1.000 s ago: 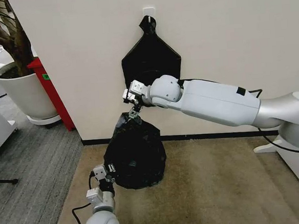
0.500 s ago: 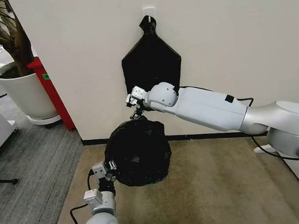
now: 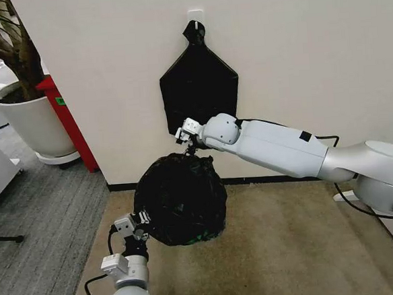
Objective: Place the garbage bag over the trash bin.
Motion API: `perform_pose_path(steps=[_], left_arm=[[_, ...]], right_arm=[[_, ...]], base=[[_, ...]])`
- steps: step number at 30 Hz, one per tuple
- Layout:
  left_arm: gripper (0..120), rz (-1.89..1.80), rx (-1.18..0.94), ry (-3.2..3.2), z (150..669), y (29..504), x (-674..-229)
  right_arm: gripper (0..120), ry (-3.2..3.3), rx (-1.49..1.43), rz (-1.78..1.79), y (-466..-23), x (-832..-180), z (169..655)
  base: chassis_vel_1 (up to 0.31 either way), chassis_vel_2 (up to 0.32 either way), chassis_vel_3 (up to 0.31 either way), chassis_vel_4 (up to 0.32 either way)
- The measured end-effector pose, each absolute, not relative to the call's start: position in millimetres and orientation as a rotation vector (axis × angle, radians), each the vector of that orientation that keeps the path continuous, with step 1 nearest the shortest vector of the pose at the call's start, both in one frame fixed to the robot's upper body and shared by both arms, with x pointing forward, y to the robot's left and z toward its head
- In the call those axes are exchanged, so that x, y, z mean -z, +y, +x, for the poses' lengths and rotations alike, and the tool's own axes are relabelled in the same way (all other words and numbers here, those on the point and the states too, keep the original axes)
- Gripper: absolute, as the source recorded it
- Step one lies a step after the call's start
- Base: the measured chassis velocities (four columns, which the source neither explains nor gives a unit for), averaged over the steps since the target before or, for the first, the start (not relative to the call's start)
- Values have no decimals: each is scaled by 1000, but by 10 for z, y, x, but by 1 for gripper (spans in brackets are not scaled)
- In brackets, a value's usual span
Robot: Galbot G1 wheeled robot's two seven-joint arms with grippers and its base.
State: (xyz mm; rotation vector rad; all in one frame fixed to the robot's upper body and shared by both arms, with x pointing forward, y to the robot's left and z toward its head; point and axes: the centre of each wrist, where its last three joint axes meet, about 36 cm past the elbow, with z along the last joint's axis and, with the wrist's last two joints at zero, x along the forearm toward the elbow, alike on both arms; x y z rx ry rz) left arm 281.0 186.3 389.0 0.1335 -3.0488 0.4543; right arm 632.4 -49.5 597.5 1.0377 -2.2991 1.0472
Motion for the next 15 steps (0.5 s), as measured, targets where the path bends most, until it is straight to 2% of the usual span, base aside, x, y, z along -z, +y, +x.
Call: perform_pose_path(steps=[7,15], left_arm=[[1,150,-437,-3015,2912,1845,-3688],[1,199,-479,-2969,2985,1885,-3580]], right_arm=[[100,-2417,-952,1075,-400,-6291,6144],[100,-2591,-563,1073,-347,-6529,5634]], base=[[0,0,0,0],[0,0,0,0]])
